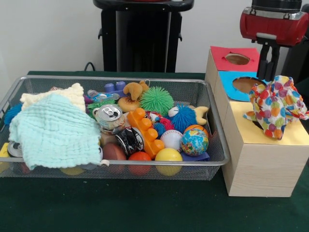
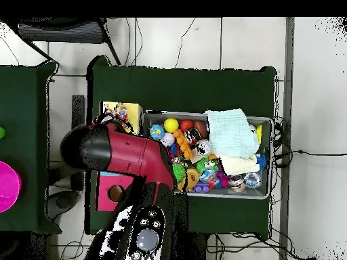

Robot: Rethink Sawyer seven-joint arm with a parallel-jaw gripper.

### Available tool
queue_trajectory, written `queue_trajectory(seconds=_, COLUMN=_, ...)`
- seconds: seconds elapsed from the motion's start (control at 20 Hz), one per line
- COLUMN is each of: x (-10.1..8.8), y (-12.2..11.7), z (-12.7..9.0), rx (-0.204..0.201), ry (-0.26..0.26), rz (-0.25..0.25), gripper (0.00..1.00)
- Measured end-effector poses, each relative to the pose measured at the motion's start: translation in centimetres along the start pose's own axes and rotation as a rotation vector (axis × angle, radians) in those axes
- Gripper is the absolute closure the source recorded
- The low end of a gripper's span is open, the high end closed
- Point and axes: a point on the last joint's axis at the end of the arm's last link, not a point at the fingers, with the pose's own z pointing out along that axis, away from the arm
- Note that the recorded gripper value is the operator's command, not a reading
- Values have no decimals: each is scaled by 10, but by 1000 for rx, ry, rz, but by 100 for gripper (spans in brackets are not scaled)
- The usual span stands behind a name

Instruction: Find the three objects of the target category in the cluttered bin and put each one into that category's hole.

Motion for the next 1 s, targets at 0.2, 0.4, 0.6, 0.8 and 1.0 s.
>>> queue_trajectory(seconds=0.2, x=11, y=0, z=0, rx=4, ry=11, rz=-4, gripper=100)
queue_trajectory(seconds=0.4, x=17, y=2, z=-3, rx=1, ry=15, rz=-3, gripper=100)
queue_trajectory(seconds=0.6, x=16, y=2, z=-5, rx=-3, ry=17, rz=6, gripper=100)
queue_trajectory(seconds=0.8, x=16, y=0, z=-10, rx=-7, ry=19, rz=15, gripper=100)
queue_trajectory(seconds=1.0, x=15, y=-4, z=-18, rx=-8, ry=15, rz=23, gripper=100)
